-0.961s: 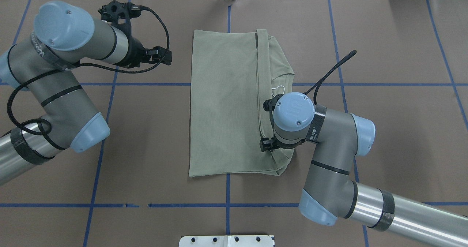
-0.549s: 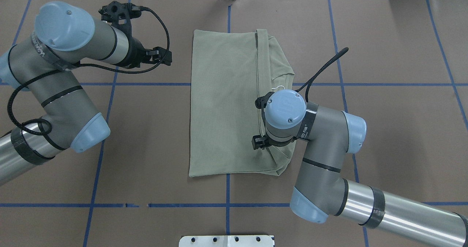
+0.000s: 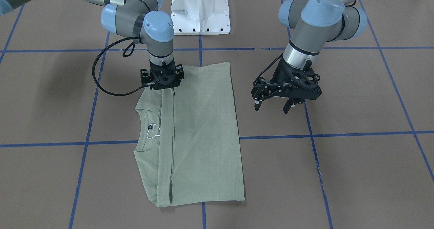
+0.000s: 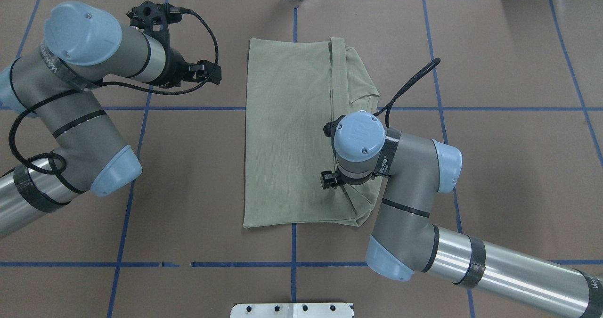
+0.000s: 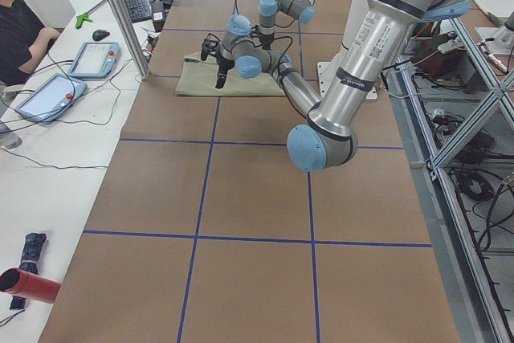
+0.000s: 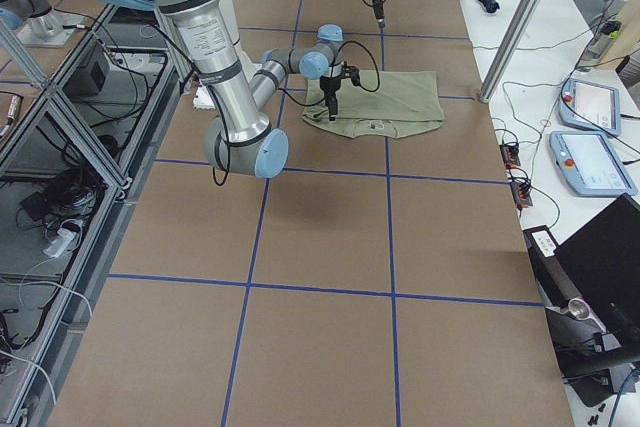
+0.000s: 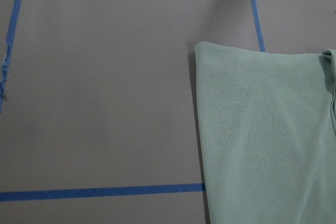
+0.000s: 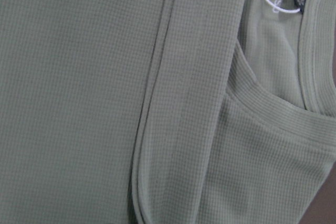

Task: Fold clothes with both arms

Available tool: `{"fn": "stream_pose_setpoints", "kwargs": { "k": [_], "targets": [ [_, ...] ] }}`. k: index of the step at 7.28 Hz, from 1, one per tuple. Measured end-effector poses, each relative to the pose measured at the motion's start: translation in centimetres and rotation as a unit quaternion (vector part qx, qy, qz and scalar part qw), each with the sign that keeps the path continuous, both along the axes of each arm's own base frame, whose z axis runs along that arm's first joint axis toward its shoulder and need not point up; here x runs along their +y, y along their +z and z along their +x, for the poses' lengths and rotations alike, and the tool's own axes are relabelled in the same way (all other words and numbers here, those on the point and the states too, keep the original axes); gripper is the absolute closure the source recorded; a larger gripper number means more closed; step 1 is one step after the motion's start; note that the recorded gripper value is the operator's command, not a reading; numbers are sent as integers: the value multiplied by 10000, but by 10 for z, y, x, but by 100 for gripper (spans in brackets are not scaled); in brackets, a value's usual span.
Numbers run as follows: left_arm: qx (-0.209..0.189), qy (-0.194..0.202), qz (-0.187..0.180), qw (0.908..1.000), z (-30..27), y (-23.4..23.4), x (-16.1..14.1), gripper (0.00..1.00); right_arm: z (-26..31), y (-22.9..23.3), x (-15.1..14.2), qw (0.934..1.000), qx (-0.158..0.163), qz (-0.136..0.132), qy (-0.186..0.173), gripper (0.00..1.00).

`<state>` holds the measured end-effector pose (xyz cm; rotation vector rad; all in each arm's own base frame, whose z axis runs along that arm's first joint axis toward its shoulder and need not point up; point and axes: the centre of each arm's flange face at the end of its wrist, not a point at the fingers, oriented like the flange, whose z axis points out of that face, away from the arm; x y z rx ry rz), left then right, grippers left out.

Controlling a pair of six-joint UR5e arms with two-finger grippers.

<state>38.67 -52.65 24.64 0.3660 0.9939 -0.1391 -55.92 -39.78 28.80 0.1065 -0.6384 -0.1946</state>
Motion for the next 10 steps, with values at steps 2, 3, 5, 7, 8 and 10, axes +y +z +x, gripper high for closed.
{"fn": "stream_pose_setpoints", "kwargs": {
  "k": [2,3,5,7,8,10],
  "targets": [
    [14,-2,0,10000,0,-1,0,0,0,8,-9,10000,84,24,-23,0],
    [15,-1,-1,10000,0,-1,0,0,-1,10,-11,9999,111,23,-28,0],
    [19,-3,1,10000,0,-2,0,0,-2,11,-12,9999,121,13,-30,0],
    [26,1,5,10000,0,-3,1,0,0,11,-13,9999,117,-8,-32,0],
    [27,2,5,10000,0,-3,1,0,6,14,-17,9999,119,-34,-4,0],
    [30,2,9,10000,0,-4,0,0,34,32,-23,9999,141,-97,-18,0]
  ]
}}
